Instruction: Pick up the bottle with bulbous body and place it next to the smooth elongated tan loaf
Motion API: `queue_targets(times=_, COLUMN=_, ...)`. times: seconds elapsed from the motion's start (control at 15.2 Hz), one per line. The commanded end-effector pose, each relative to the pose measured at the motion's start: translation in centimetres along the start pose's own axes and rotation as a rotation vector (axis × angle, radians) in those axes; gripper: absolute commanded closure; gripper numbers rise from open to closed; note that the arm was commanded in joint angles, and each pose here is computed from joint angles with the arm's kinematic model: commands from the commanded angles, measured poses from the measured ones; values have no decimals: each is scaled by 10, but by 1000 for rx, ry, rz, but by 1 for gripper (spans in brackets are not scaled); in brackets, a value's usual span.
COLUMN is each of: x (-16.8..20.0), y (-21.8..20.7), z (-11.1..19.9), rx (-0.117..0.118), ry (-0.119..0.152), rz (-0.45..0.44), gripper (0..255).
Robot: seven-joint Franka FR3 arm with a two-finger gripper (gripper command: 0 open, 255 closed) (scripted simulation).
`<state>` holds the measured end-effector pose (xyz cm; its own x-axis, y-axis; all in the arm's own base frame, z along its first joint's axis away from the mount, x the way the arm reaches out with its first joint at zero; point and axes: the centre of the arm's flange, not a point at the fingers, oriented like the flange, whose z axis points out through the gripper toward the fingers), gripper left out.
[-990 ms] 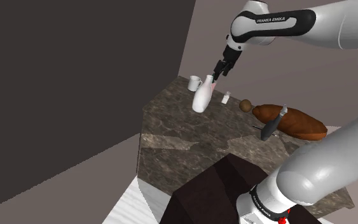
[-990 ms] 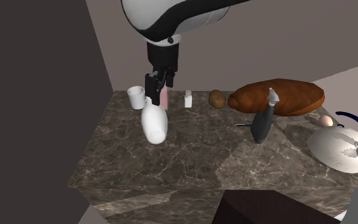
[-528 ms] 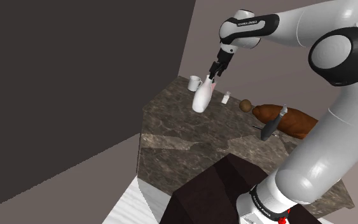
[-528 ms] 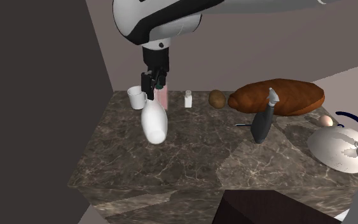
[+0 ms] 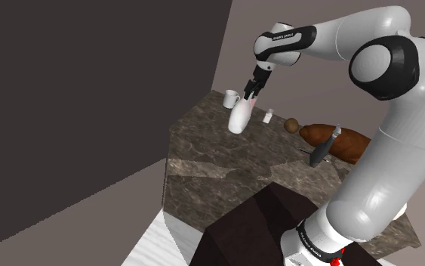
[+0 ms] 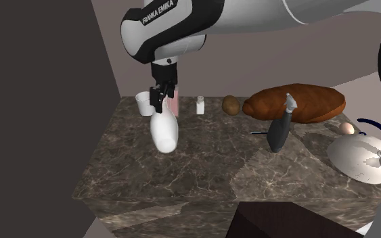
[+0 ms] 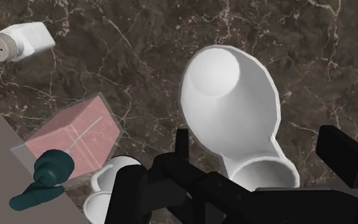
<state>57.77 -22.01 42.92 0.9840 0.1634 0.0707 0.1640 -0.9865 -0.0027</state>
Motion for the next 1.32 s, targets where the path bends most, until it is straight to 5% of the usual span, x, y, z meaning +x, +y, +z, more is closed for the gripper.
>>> queue_targets(times=0.0, x=0, y=0, z=8, rx=0, ry=0, rz=0, gripper=0)
queue_targets(times=0.46, x=0, y=0, z=8, rx=0, ry=0, rz=0, gripper=0)
queue_targets(times=0.53, x=0, y=0, z=8, rx=0, ry=0, rz=0, gripper=255)
queue_targets(times=1.25, x=1, y=0, z=-3, rx=0, ry=0, rz=0, gripper=255)
